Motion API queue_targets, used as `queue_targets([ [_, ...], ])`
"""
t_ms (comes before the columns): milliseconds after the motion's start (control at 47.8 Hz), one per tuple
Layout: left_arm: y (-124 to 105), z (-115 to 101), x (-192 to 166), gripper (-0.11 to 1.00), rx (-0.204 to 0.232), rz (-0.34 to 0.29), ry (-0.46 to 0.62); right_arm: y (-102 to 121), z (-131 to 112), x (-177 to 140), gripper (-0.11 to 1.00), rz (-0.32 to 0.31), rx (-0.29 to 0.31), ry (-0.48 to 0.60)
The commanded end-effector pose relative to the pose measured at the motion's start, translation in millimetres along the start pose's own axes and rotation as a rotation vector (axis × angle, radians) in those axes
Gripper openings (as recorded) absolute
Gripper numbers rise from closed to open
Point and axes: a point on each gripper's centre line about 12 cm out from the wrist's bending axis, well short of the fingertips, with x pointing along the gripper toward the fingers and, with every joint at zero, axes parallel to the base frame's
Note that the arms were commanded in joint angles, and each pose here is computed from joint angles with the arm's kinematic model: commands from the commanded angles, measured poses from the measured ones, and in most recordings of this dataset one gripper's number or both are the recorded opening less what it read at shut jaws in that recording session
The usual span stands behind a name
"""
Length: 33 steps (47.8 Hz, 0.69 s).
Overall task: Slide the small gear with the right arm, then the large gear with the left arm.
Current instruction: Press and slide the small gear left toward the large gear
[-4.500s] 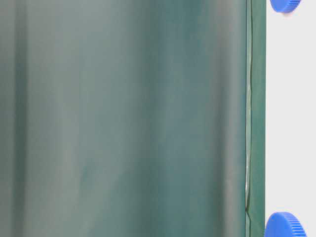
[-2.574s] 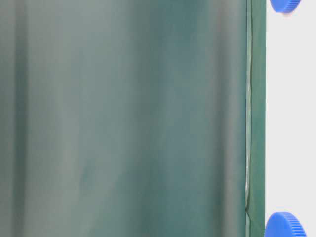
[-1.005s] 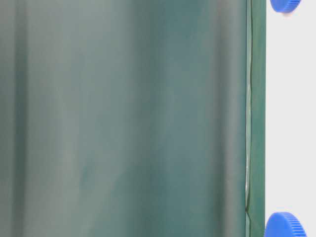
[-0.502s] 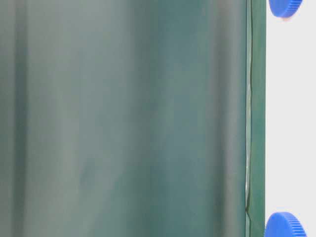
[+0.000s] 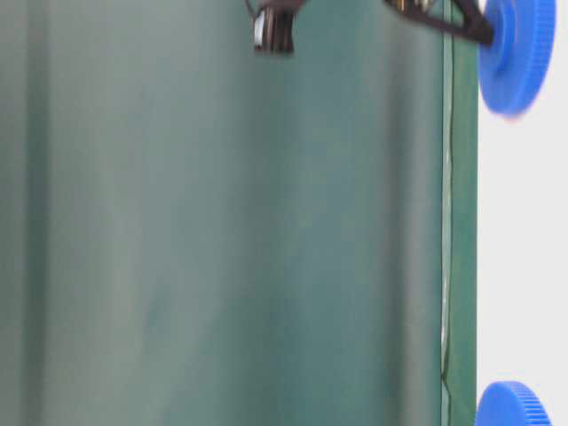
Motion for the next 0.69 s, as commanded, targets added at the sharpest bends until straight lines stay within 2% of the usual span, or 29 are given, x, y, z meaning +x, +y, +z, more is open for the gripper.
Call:
queue_targets([
  [0, 0, 5, 0, 0.00, -0.005, 0.001, -0.017, 18, 14, 16, 0.50, 0.026, -0.040, 0.002],
  [356, -2, 4, 0, 0.00, -0.009, -0.008, -0.014, 82, 88, 79, 0.50, 0.092, -0.176, -0.062],
  [523, -3, 3, 0, 0.00, -0.008, -0.012, -0.010, 100, 117, 94, 0.50, 0.100, -0.215, -0.093],
  [670, -3, 2, 1, 0.00, -0.008, -0.012, -0.010, 115, 131, 100, 0.50, 0.108, -0.253, -0.114],
])
